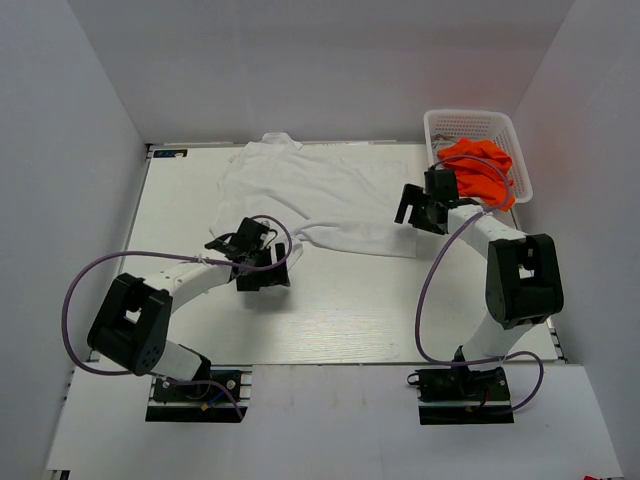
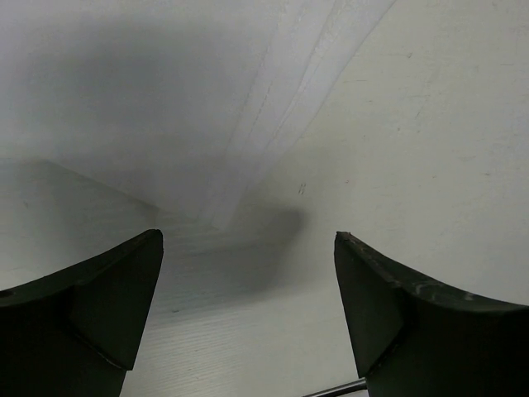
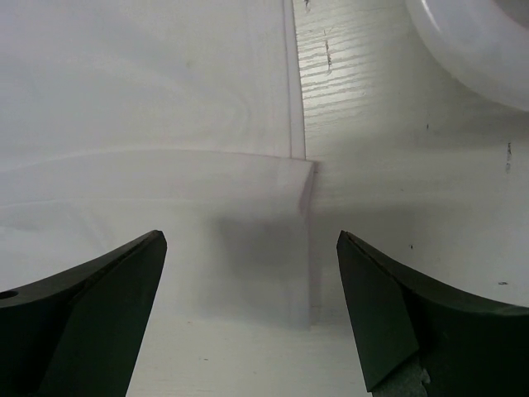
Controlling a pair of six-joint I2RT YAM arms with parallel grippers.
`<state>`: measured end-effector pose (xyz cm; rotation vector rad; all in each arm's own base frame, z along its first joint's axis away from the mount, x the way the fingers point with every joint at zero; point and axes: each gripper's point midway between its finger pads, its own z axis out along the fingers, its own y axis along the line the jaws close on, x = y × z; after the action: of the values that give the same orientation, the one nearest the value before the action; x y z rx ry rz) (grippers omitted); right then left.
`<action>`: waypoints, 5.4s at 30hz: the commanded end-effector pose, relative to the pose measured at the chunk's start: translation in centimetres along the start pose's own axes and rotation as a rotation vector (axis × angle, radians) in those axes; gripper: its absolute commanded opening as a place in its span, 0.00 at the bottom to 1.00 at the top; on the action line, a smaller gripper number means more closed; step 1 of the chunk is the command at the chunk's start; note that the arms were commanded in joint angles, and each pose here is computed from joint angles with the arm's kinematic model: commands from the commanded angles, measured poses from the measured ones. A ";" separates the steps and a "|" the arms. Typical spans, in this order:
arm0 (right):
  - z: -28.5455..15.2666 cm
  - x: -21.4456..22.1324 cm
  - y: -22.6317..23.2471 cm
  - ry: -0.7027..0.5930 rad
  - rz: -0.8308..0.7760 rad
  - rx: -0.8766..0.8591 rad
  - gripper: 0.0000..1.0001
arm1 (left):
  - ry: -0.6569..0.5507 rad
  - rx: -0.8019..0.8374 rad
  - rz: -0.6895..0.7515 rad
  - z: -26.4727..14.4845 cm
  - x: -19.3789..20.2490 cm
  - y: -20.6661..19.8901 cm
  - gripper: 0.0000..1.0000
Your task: Fold and stack the t-shirts
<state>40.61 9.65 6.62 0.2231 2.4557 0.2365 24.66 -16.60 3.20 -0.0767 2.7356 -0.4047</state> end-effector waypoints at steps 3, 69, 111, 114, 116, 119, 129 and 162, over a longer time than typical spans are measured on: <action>0.8 -0.6 -0.4 -0.020 0.048 -0.005 0.90 | -0.002 -0.066 -0.017 0.2 0.9 0.5 0.89; -9.7 8.0 -3.1 -0.050 0.093 0.018 0.90 | -0.123 -0.448 -0.407 -10.9 2.6 7.0 1.00; 11.1 -7.9 7.1 -0.045 -0.041 0.047 0.90 | -0.336 -0.384 -0.346 8.2 -28.8 12.6 1.00; 9.6 -9.3 6.4 -0.111 -0.072 0.111 0.90 | -0.390 -0.365 -0.307 5.4 -30.1 11.8 1.00; 6.6 -11.1 7.4 -0.175 -0.101 0.097 0.90 | -0.465 -0.354 -0.301 1.1 -31.3 10.4 1.00; 2.1 -11.6 7.6 -0.235 -0.105 0.084 0.90 | -0.501 -0.360 -0.308 -3.4 -28.9 9.8 1.00; -4.4 -4.0 3.1 -0.249 0.081 0.098 0.90 | -0.257 -0.058 -0.460 -6.7 -9.9 5.7 1.00; -5.9 8.6 -1.9 0.007 0.097 0.136 0.90 | -0.068 -0.188 -0.478 -0.4 0.5 9.7 0.00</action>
<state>30.57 9.43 6.33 0.4059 2.4305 0.1424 24.11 -7.94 1.28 -0.8346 2.6447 -0.3217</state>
